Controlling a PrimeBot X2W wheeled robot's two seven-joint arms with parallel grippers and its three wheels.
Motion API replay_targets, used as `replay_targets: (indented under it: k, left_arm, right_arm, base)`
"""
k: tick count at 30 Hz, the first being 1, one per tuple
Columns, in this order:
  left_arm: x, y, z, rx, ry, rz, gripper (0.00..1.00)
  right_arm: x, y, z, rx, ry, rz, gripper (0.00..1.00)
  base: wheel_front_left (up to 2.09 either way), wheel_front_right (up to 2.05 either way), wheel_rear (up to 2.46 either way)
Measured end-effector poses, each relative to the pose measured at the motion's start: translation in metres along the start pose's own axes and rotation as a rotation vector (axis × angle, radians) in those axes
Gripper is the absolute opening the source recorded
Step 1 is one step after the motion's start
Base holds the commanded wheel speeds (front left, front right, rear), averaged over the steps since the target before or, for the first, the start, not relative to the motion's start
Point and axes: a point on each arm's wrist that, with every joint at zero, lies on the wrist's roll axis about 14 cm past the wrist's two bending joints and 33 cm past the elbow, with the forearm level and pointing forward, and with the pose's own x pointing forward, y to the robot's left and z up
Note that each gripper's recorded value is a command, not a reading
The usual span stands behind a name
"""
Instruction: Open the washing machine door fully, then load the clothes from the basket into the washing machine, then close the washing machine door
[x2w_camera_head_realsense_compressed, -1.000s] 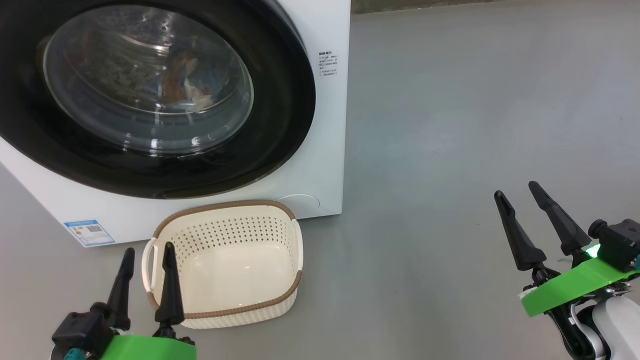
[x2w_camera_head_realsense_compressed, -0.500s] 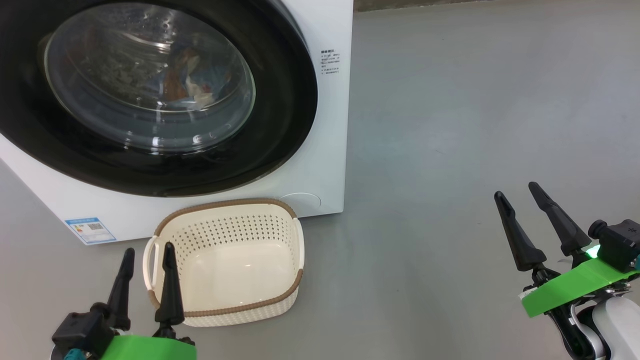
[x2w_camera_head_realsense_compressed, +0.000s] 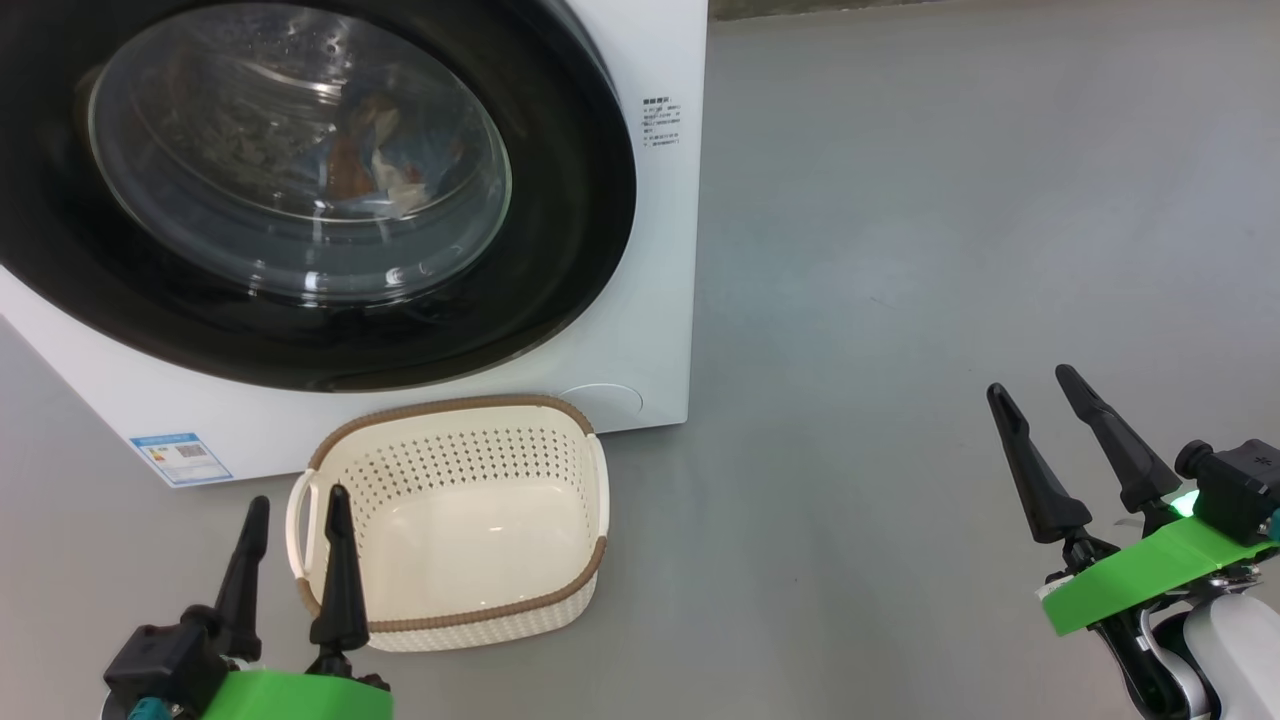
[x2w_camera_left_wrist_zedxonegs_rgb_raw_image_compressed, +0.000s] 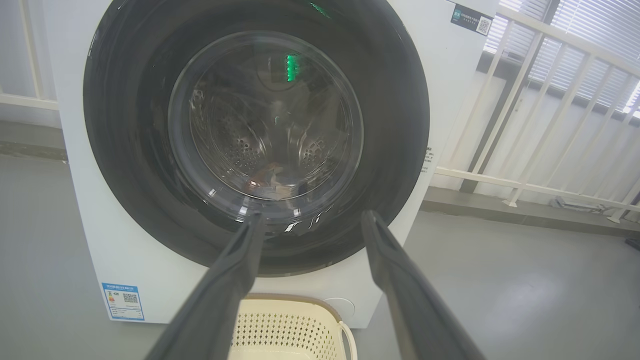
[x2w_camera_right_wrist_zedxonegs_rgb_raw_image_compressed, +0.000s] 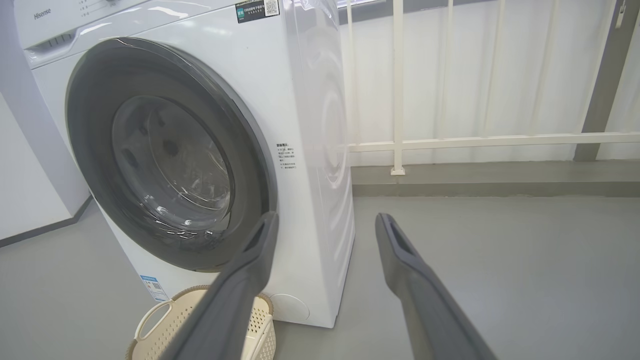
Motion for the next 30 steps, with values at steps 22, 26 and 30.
replay_targets:
  k: [22,26,30]
  left_arm:
    - [-0.018,0.011,-0.035,-0.068,0.116,0.056,0.00]
    - [-0.019,0.014,-0.036,-0.117,0.123,0.074,0.00]
    - [-0.019,0.015,-0.036,-0.151,0.126,0.085,0.00]
  right_arm:
    - [-0.018,0.005,-0.044,0.115,0.109,-0.054,0.00]
    - [-0.017,0.004,-0.043,0.176,0.102,-0.076,0.00]
    - [-0.016,0.002,-0.042,0.202,0.100,-0.089,0.00]
  base:
    - [0.00,0.00,0.00]
    - [0.00,0.00,0.00]
    - [0.00,0.00,0.00]
